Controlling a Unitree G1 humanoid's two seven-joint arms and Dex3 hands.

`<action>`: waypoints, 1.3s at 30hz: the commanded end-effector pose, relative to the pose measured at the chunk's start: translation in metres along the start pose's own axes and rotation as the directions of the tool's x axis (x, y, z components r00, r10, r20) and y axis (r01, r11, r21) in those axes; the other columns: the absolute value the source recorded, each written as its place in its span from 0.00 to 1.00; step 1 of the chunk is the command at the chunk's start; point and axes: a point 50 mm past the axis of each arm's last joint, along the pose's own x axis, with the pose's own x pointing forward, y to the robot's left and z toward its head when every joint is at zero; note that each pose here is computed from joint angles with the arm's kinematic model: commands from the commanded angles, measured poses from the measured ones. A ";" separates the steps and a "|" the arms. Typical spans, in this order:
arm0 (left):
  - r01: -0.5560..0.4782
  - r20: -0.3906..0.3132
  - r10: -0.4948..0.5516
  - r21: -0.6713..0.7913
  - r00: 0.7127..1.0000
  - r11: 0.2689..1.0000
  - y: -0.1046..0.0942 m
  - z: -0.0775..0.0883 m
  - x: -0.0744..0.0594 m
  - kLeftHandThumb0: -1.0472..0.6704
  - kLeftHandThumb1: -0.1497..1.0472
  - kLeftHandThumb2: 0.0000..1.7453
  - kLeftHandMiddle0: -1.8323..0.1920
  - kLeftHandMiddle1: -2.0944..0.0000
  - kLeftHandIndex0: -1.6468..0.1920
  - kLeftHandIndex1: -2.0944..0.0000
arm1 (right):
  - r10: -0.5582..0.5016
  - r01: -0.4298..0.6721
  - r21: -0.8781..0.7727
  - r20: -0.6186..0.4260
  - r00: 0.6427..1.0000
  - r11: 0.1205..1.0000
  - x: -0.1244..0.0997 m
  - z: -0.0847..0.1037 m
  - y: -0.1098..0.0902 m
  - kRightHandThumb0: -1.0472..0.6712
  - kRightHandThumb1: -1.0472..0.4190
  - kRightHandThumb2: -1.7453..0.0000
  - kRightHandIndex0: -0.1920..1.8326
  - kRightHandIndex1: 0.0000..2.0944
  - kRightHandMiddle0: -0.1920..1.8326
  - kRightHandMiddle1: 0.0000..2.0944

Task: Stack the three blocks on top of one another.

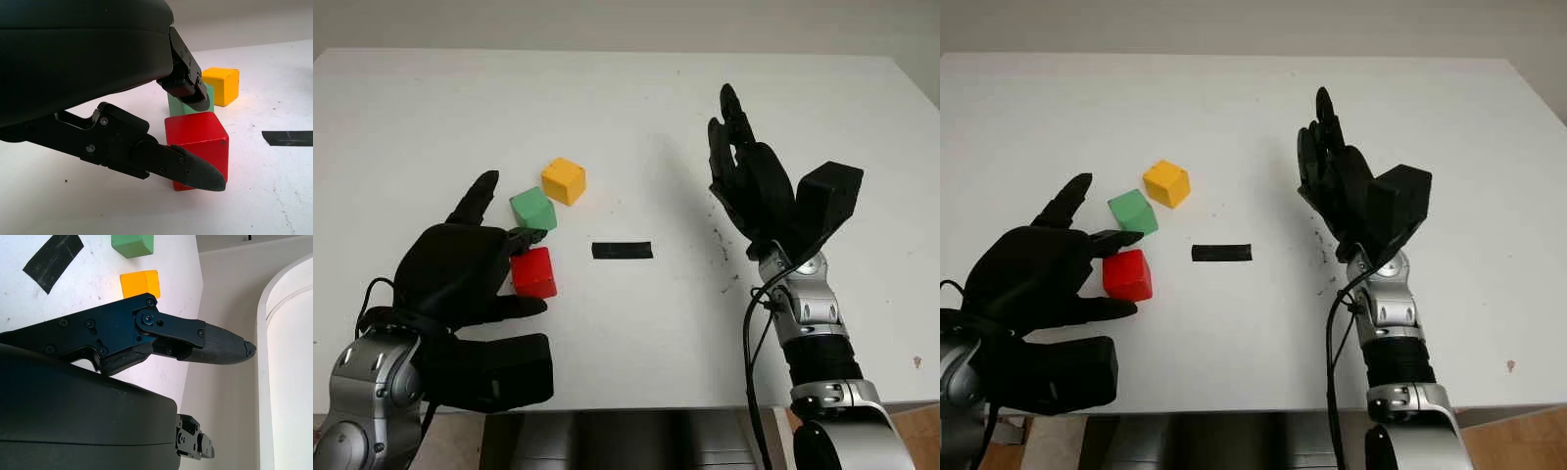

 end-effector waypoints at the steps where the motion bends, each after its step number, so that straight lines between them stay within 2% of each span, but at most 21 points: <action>1: -0.019 -0.001 0.019 -0.006 1.000 1.000 0.001 0.000 -0.003 0.22 0.96 0.03 1.00 0.99 0.63 0.92 | 0.000 0.000 -0.013 0.035 0.999 1.000 0.001 0.007 -0.001 0.17 0.00 0.62 0.00 0.00 0.00 0.00; 13: 0.011 -0.049 -0.008 0.064 0.999 0.998 -0.004 -0.004 0.002 0.21 0.96 0.03 1.00 0.98 0.66 0.93 | 0.001 -0.001 -0.011 0.033 0.999 1.000 0.000 0.006 -0.001 0.17 0.00 0.62 0.00 0.00 0.00 0.00; 16: 0.016 -0.053 -0.012 0.071 0.998 0.997 -0.005 -0.004 0.002 0.20 0.96 0.03 0.99 0.98 0.65 0.93 | 0.003 -0.003 -0.010 0.033 0.999 1.000 0.000 0.007 -0.001 0.17 0.00 0.63 0.00 0.00 0.00 0.00; 22: 0.023 -0.046 -0.021 0.046 0.999 0.999 -0.006 -0.004 0.002 0.26 0.97 0.03 0.96 0.97 0.58 0.88 | -0.005 0.005 -0.001 0.032 0.999 1.000 0.001 0.008 -0.002 0.17 0.00 0.63 0.00 0.00 0.00 0.00; 23: 0.025 -0.045 -0.023 0.044 0.999 0.999 -0.006 -0.004 0.002 0.27 0.98 0.03 0.96 0.97 0.58 0.86 | -0.005 0.005 -0.001 0.030 1.000 1.000 0.001 0.008 -0.002 0.17 0.00 0.63 0.00 0.00 0.00 0.00; 24: 0.026 -0.043 -0.024 0.042 0.999 0.999 -0.006 -0.004 0.002 0.27 0.98 0.03 0.96 0.97 0.60 0.80 | -0.004 0.005 -0.003 0.030 1.000 1.000 0.001 0.008 -0.002 0.17 0.00 0.63 0.00 0.00 0.00 0.00; 26: 0.029 -0.041 -0.027 0.036 0.999 0.999 -0.007 -0.003 0.002 0.27 0.98 0.03 0.95 0.97 0.71 0.61 | -0.001 0.001 -0.006 0.031 1.000 1.000 0.001 0.009 -0.003 0.17 0.00 0.63 0.00 0.00 0.00 0.00; 28: 0.031 -0.038 -0.031 0.025 0.999 0.999 -0.007 -0.003 0.002 0.27 0.98 0.03 0.94 0.97 0.74 0.54 | 0.000 0.001 -0.009 0.031 1.000 1.000 0.001 0.009 -0.003 0.16 0.00 0.63 0.00 0.00 0.00 0.00; 39: 0.032 -0.020 -0.032 0.002 0.999 0.999 -0.009 -0.001 0.002 0.21 1.00 0.03 0.94 0.97 0.77 0.48 | -0.002 0.002 -0.011 0.025 1.000 1.000 0.001 0.009 -0.001 0.17 0.00 0.63 0.00 0.00 0.00 0.00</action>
